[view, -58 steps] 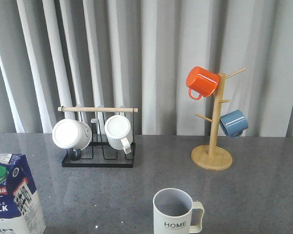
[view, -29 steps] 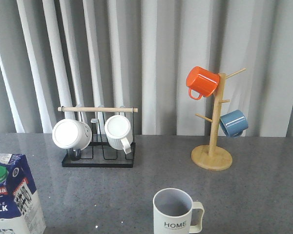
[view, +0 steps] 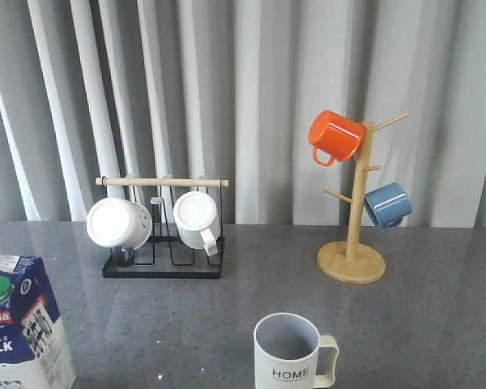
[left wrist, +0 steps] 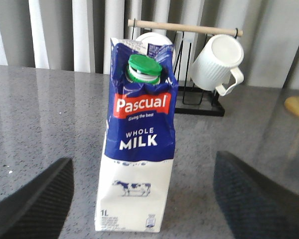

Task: Place milk next to cup
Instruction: 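Move the left gripper to the Pascual milk carton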

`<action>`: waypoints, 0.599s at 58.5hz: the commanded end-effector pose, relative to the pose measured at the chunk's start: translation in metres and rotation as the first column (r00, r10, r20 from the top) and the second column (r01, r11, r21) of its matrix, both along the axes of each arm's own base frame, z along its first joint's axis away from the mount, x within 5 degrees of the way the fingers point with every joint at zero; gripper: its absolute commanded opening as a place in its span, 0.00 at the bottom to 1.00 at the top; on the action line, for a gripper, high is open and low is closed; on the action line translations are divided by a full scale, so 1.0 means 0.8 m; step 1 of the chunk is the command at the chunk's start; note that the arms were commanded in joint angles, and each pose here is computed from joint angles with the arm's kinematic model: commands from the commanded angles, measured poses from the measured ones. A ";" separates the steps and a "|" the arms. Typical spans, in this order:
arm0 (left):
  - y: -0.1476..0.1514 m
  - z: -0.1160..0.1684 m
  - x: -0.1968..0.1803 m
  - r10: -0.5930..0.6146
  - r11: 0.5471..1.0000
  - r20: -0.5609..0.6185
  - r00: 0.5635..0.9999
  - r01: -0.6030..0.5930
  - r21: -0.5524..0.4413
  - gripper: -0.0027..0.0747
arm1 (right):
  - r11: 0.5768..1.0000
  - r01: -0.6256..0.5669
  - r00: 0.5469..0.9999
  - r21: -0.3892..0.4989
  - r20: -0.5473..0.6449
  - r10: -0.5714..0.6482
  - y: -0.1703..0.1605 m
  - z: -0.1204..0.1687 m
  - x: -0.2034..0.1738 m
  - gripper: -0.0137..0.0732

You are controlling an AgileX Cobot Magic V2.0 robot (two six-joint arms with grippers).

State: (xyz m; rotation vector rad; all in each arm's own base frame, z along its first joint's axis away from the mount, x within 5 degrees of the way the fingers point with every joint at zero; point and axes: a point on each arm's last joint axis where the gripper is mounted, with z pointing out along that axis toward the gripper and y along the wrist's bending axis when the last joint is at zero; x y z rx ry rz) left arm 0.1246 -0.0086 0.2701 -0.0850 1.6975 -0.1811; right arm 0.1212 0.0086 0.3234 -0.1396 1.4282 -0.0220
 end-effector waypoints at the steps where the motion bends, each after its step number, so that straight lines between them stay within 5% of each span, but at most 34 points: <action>1: -0.003 0.032 0.003 -0.008 0.995 0.177 0.984 0.025 -0.095 0.93 | 1.000 -0.008 0.995 -0.010 0.097 0.009 0.001 0.022 -0.002 0.15; 9: -0.005 0.047 0.014 -0.019 0.995 0.270 0.963 0.044 -0.089 0.98 | 1.000 -0.008 0.995 -0.010 0.097 0.009 0.001 0.022 -0.002 0.15; 21: -0.009 0.077 0.068 -0.029 0.999 0.225 0.974 0.035 -0.026 0.97 | 1.000 -0.008 0.995 -0.010 0.097 0.009 0.001 0.022 -0.002 0.15; 35: -0.013 0.066 0.121 -0.033 0.999 0.164 0.986 0.038 -0.026 0.96 | 1.000 -0.008 0.995 -0.010 0.097 0.009 0.001 0.022 -0.002 0.15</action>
